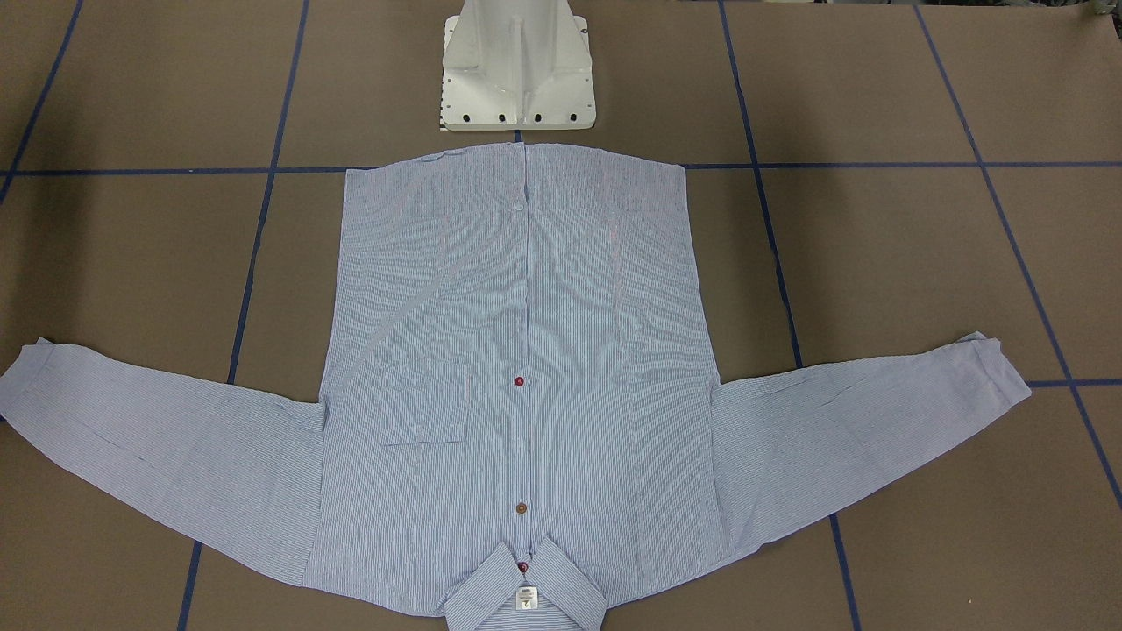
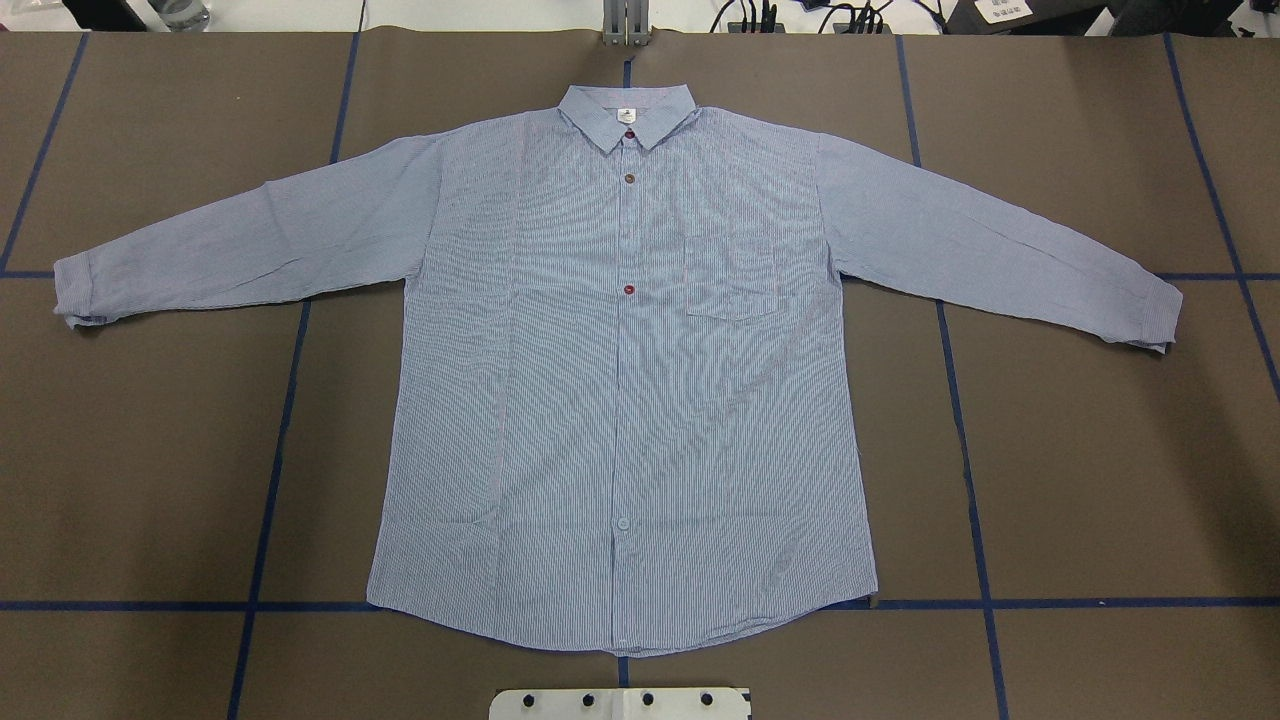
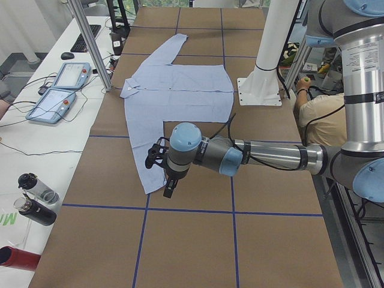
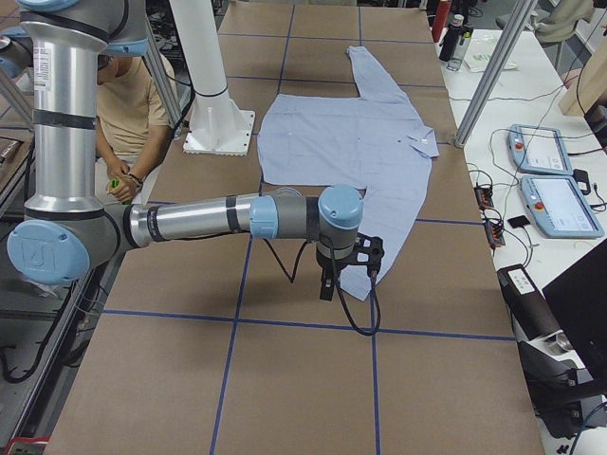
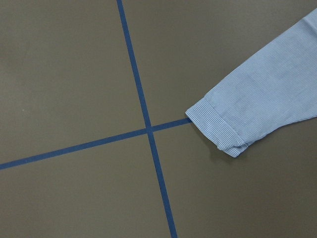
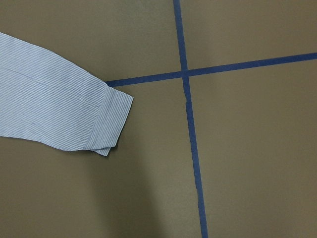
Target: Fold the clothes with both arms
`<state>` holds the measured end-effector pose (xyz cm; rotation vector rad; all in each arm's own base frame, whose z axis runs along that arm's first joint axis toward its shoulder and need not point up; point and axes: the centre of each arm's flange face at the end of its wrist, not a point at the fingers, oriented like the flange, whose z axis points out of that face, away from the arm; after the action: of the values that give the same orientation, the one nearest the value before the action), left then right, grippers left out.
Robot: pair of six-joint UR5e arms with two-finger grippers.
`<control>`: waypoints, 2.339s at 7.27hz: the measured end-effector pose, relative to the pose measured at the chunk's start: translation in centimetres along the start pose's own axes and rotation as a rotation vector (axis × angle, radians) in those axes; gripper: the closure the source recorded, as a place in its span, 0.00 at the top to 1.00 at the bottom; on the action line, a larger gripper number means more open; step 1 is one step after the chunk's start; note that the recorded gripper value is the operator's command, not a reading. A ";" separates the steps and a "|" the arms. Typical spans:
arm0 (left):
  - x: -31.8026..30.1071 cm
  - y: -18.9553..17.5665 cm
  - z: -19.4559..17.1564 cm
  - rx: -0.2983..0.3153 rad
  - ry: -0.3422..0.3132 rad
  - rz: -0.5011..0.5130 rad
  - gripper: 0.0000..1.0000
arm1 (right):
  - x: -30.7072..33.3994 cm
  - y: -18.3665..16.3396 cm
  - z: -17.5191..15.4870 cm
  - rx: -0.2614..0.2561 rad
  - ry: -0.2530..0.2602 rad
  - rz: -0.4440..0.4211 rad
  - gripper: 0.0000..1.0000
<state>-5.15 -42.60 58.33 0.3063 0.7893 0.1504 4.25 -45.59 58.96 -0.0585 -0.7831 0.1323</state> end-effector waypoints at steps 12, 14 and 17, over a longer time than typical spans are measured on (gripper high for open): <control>1.4 -0.1 -1.1 0.031 0.004 0.028 0.99 | -4.3 -1.0 6.0 -0.014 0.012 -0.145 1.00; 1.3 -0.1 -1.1 0.031 0.003 0.026 0.99 | -5.4 -3.4 9.0 0.020 0.014 -0.128 0.98; 1.2 0.0 -0.9 0.028 0.003 0.025 0.99 | -6.6 -5.5 14.1 0.073 -0.054 0.099 0.98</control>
<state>-4.97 -42.16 56.91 0.3422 0.7916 0.1632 -9.81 -51.92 64.88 -0.0243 -0.8285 0.2575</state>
